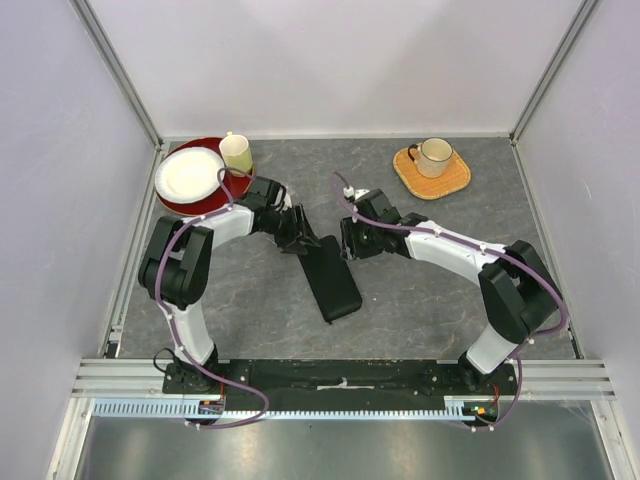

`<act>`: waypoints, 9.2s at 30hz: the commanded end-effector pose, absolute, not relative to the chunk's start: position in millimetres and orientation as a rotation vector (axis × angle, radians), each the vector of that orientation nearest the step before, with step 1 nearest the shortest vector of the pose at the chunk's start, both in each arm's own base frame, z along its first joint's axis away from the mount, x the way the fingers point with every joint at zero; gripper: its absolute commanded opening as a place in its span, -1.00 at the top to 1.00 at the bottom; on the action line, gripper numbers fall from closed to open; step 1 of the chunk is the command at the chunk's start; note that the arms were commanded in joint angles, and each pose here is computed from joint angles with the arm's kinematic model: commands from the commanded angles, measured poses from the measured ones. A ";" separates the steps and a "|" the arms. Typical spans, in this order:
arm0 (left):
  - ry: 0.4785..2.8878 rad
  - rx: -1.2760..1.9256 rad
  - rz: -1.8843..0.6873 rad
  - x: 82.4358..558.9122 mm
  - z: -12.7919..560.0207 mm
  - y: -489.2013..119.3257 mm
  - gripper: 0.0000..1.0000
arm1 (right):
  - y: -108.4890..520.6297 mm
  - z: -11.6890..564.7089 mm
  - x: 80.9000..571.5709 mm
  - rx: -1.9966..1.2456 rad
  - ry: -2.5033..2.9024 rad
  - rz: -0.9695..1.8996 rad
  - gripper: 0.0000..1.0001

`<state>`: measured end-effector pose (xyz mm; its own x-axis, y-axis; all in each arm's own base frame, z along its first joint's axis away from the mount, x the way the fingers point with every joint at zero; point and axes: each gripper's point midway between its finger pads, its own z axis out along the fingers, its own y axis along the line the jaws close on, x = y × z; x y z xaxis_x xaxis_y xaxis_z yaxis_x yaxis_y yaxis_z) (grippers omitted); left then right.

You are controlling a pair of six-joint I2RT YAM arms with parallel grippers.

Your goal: Sort the hair-cutting tools

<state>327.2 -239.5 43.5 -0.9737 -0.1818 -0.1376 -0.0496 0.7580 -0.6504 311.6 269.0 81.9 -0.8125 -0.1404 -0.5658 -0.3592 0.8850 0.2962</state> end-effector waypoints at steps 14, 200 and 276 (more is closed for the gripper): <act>2.833 -0.152 -0.882 342.6 15.2 -238.1 -0.13 | 291.3 68.0 212.2 -0.653 2.540 0.687 -0.15; 2.478 0.144 -1.451 232.7 113.3 -317.3 0.96 | 251.4 34.1 89.2 0.130 2.373 0.456 1.00; 2.276 0.390 -1.008 218.3 327.8 -203.2 0.95 | 364.5 232.5 177.2 -0.809 1.404 0.912 -0.59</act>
<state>216.1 -203.2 291.9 -0.8521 0.0117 -0.5232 0.3846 0.6920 -0.6109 184.4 350.1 209.1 -0.1024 -0.0327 -0.9942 -0.8631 0.4999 0.0724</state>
